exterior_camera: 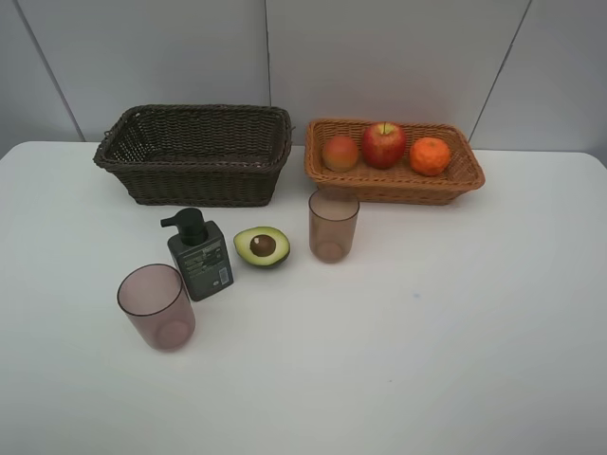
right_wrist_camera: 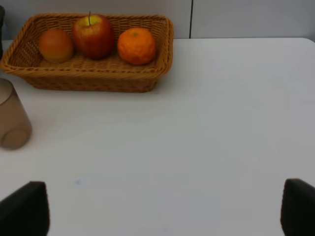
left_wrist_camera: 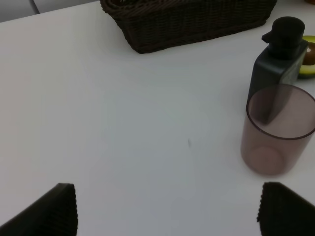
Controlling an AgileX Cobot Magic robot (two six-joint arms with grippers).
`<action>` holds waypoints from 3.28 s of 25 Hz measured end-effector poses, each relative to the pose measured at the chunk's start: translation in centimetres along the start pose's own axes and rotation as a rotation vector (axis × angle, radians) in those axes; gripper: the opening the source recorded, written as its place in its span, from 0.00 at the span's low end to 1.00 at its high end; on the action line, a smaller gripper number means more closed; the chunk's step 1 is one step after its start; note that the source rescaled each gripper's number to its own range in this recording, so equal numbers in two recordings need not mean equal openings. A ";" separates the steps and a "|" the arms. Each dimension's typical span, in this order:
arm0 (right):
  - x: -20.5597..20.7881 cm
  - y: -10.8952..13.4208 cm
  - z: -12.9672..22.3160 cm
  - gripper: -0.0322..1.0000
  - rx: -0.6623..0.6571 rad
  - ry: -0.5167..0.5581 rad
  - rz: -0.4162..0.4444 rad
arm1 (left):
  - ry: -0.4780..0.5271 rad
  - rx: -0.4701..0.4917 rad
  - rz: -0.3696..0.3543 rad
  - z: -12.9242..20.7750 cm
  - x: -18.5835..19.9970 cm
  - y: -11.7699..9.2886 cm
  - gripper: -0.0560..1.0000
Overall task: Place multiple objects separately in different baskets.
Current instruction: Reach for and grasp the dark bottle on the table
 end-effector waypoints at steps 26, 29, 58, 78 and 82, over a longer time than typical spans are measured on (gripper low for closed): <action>0.0 0.0 0.0 1.00 0.000 -0.001 0.000 | 0.002 -0.003 -0.006 0.0 0.0 0.1 0.97; 0.0 0.0 0.0 1.00 0.000 -0.001 0.000 | 0.002 -0.003 -0.006 0.0 0.0 0.1 0.97; 0.0 0.0 0.0 1.00 0.000 -0.001 0.000 | 0.233 -0.055 0.196 -8.2 -4.6 0.9 0.97; 0.0 0.0 0.0 1.00 0.000 -0.001 0.000 | 0.445 -0.304 0.551 -15.9 -15.6 -0.5 0.97; 0.0 0.0 0.0 1.00 0.000 -0.001 0.000 | 0.457 -0.378 0.618 -17.0 -17.5 -2.8 0.97</action>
Point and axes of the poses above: a point on each arm's last joint axis where the gripper is mounted, x pointing back along that axis away from the gripper, y along the wrist's bending axis when the last joint is at zero, z = x × y, the point moved 4 cm from there along -x, pointing out along that axis toward the gripper, and after that the axes turned 9 degrees about -x, right-handed, at the moved point
